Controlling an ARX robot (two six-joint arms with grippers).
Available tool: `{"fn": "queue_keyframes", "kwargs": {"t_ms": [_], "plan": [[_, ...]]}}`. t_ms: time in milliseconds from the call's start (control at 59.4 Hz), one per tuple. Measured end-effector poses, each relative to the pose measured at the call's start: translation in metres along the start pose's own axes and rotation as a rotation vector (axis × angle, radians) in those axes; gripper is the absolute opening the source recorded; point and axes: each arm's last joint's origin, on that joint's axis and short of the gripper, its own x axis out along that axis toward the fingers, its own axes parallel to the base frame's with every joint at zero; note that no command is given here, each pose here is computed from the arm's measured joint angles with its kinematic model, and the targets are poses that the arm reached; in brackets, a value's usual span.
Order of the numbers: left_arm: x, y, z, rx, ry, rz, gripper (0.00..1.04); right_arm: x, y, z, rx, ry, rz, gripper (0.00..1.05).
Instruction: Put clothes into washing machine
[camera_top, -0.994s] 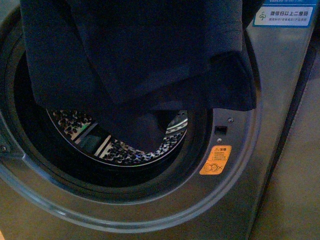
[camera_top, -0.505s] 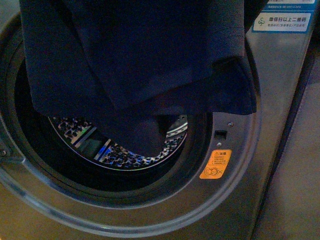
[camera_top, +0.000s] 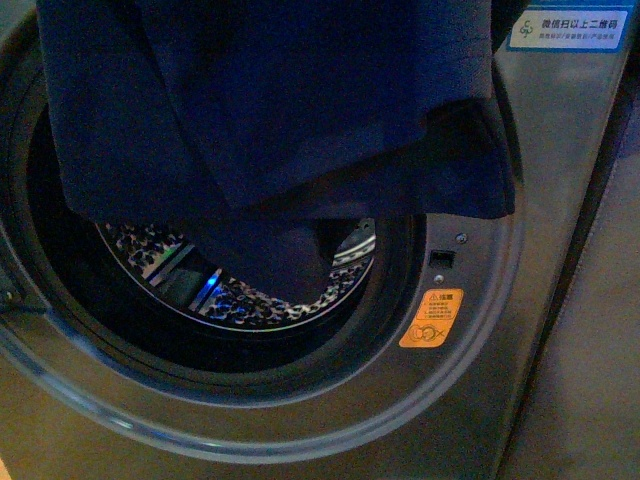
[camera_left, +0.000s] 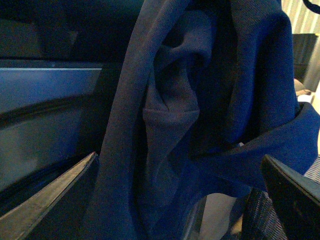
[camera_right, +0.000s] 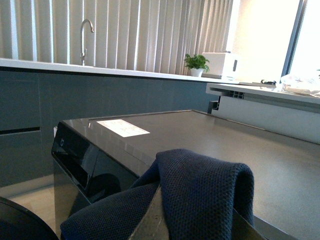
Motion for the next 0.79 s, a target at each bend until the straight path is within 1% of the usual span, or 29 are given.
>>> {"fn": "queue_keyframes", "kwargs": {"t_ms": [185,320,455,573,707,792], "plan": [[0.019,0.02,0.002,0.01,0.017,-0.131,0.98,0.0,0.0,0.0,0.0,0.0,0.0,0.05],[0.036,0.032,0.004,-0.008,0.019,-0.161,0.98,0.0,0.0,0.0,0.0,0.0,0.001,0.05],[0.058,0.037,0.005,-0.046,0.022,-0.206,0.98,0.0,0.0,0.0,0.0,0.0,0.001,0.05],[0.073,0.027,0.008,-0.071,0.002,-0.269,0.98,0.0,0.0,0.0,0.0,0.0,0.0,0.05],[0.087,-0.002,0.013,-0.091,-0.05,-0.417,0.98,0.0,0.0,0.0,0.0,0.0,0.0,0.05],[0.091,-0.017,0.014,-0.126,-0.075,-0.473,0.98,0.0,0.0,0.0,0.0,0.0,-0.001,0.05]]}}
